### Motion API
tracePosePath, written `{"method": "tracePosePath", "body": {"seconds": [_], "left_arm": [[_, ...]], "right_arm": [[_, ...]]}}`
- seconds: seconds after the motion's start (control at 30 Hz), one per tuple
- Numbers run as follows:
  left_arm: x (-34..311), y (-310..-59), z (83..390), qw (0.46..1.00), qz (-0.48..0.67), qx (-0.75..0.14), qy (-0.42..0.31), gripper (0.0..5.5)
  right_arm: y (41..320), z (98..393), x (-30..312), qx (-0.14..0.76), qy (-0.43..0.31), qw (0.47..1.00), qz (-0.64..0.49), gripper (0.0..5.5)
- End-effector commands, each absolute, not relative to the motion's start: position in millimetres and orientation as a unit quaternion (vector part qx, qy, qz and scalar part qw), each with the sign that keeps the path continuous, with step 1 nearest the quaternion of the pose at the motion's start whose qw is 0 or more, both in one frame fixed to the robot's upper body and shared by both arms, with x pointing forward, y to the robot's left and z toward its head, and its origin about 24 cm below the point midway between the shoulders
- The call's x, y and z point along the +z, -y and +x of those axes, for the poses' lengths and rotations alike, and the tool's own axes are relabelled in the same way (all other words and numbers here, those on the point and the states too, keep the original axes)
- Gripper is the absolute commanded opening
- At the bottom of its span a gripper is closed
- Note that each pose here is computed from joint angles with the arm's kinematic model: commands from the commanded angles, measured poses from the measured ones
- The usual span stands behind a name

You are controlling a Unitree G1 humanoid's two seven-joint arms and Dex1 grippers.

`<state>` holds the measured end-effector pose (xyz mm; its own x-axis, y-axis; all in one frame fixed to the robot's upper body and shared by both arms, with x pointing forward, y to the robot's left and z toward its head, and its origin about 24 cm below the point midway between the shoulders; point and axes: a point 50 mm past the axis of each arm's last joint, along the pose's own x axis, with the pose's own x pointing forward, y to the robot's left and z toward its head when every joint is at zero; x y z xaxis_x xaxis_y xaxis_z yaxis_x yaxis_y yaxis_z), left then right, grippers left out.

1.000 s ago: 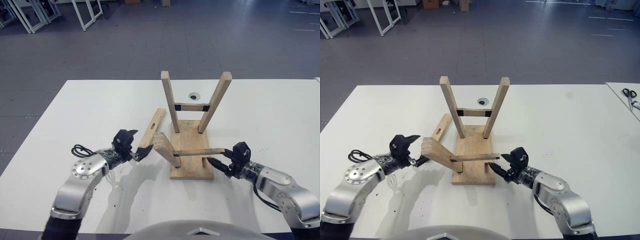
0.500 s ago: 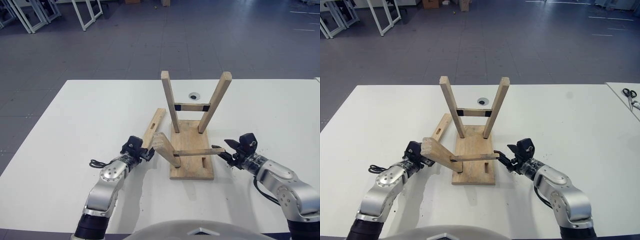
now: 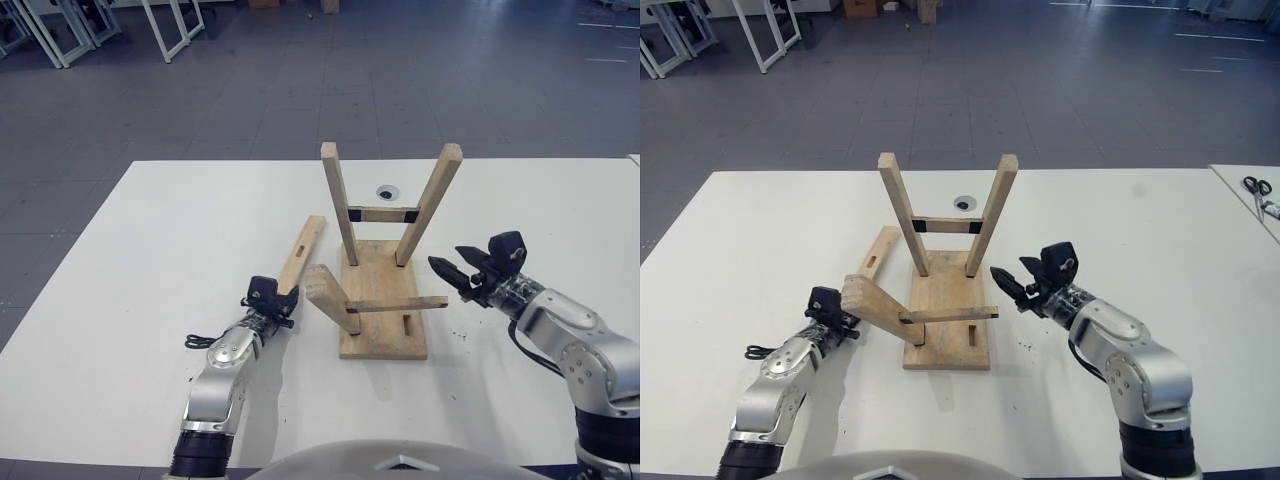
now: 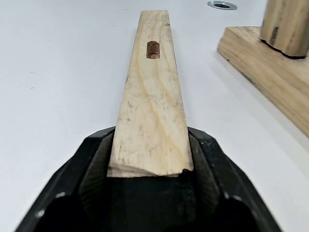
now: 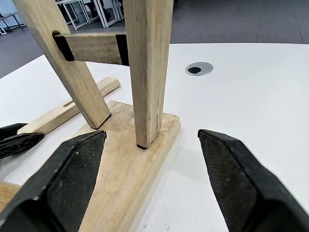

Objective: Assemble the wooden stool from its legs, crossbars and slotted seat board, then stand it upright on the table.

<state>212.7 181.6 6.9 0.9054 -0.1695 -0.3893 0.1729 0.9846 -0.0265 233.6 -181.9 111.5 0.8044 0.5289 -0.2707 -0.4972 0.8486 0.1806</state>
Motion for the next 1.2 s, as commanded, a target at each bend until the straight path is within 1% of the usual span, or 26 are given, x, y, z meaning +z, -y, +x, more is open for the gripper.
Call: {"method": "tracePosePath", "body": {"seconds": [0.03, 0.07, 0.1, 0.13, 0.17, 0.2, 0.27, 0.33, 0.37, 0.47, 0.53, 0.7, 0.87, 1.03, 1.07, 1.2], "left_arm": [[32, -203, 205, 0.989, -0.061, -0.06, -0.124, 2.07], [54, -211, 204, 0.986, -0.128, -0.088, -0.057, 2.07], [78, -223, 200, 0.972, -0.194, -0.134, 0.005, 2.07], [102, -233, 196, 0.946, -0.253, -0.194, 0.057, 2.07], [124, -235, 191, 0.911, -0.299, -0.269, 0.087, 2.07], [141, -232, 188, 0.871, -0.334, -0.346, 0.097, 2.07], [160, -222, 185, 0.806, -0.369, -0.455, 0.086, 2.07], [170, -214, 189, 0.754, -0.383, -0.53, 0.066, 2.07], [173, -211, 191, 0.737, -0.386, -0.552, 0.058, 2.07], [177, -200, 204, 0.702, -0.392, -0.594, 0.032, 2.07], [177, -191, 214, 0.692, -0.39, -0.608, 0.019, 2.07], [172, -182, 225, 0.693, -0.376, -0.615, -0.001, 2.07], [163, -173, 226, 0.694, -0.365, -0.62, -0.02, 2.07], [162, -168, 225, 0.685, -0.371, -0.627, -0.022, 2.07], [162, -168, 225, 0.684, -0.371, -0.627, -0.022, 2.07], [162, -171, 227, 0.688, -0.377, -0.62, -0.022, 2.07]], "right_arm": [[167, 228, 140, 0.372, -0.145, 0.911, 0.107, 4.0], [164, 228, 149, 0.395, -0.136, 0.9, 0.126, 4.2], [161, 230, 159, 0.418, -0.126, 0.886, 0.155, 4.4], [158, 235, 170, 0.445, -0.117, 0.866, 0.198, 4.43], [155, 241, 179, 0.465, -0.109, 0.848, 0.232, 4.43], [151, 248, 188, 0.485, -0.102, 0.829, 0.257, 4.43], [144, 257, 201, 0.516, -0.095, 0.802, 0.285, 4.43], [134, 261, 211, 0.549, -0.097, 0.772, 0.305, 4.43], [130, 262, 214, 0.559, -0.101, 0.762, 0.311, 4.43], [116, 264, 219, 0.582, -0.116, 0.739, 0.319, 4.43], [109, 264, 225, 0.598, -0.116, 0.725, 0.321, 4.43], [101, 255, 241, 0.63, -0.103, 0.701, 0.318, 4.43], [93, 257, 255, 0.64, -0.084, 0.687, 0.334, 4.43], [91, 261, 252, 0.63, -0.085, 0.685, 0.357, 3.48], [92, 261, 252, 0.631, -0.085, 0.682, 0.36, 3.24], [95, 263, 256, 0.638, -0.077, 0.671, 0.369, 2.58]]}}
